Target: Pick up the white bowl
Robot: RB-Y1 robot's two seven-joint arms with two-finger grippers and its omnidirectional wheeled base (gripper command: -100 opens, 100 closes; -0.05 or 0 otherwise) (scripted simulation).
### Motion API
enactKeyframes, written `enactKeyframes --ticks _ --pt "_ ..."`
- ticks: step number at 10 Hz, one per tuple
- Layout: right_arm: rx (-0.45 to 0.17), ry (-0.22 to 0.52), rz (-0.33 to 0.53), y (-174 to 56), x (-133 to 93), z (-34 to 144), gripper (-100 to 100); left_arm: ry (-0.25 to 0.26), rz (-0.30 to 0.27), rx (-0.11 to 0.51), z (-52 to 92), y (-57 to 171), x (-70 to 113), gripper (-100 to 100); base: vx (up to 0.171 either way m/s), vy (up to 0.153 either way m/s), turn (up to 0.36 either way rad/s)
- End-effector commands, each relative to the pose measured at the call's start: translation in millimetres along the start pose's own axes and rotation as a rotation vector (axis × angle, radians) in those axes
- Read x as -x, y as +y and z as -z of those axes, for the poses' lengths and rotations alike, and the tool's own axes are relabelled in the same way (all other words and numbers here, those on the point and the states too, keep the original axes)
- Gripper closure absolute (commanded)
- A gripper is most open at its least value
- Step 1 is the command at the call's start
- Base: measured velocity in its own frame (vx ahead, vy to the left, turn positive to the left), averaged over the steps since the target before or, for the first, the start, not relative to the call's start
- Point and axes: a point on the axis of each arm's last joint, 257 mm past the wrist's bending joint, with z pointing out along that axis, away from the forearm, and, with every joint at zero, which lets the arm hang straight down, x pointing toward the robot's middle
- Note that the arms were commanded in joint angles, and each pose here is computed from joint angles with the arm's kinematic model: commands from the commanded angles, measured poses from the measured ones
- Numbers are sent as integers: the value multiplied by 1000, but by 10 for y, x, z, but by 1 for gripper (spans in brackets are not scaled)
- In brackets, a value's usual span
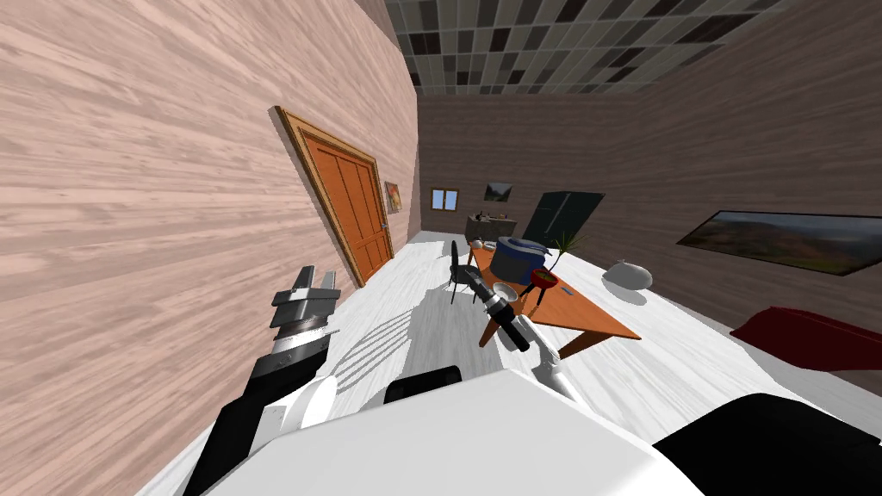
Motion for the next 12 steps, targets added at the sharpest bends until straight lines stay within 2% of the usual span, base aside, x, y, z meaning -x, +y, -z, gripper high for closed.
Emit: enactKeyframes --ticks 1,2,3,4,5,6,7,8,9,10,11,12 --pt "-21 35 39 -100 -102 21 -100 0 0 0 0 0 0 0 -85 11 123" --pt "-50 87 96 -283 -236 37 -100 0 0 0 0 0 0 0 -104 20 207" --pt "-53 96 108 -302 -261 46 -100 0 0 0 0 0 0 0 -93 18 102" --pt "-81 149 166 -491 -388 77 -100 0 0 0 0 0 1 0 -102 6 185" --pt "-85 158 179 -514 -415 88 -100 0 0 0 0 0 0 0 -79 -2 106" --pt "-108 210 238 -689 -522 125 -100 0 0 0 0 0 1 0 -100 8 208" --pt "-115 223 252 -733 -561 150 -100 0 0 0 0 0 0 0 -89 0 84" --pt "-128 268 312 -865 -630 174 -100 0 0 0 1 0 1 0 -114 -3 161" --pt "-142 289 328 -945 -689 223 -100 0 0 0 0 0 0 0 -90 1 108" --pt "-155 337 392 -1094 -757 267 -100 0 0 0 1 0 1 0 -91 -10 185" --pt "-172 359 404 -1186 -815 330 -100 0 0 0 0 0 0 0 -67 -19 97" --pt "-183 407 469 -1334 -869 384 -100 0 0 0 1 0 1 0 -70 -23 177"
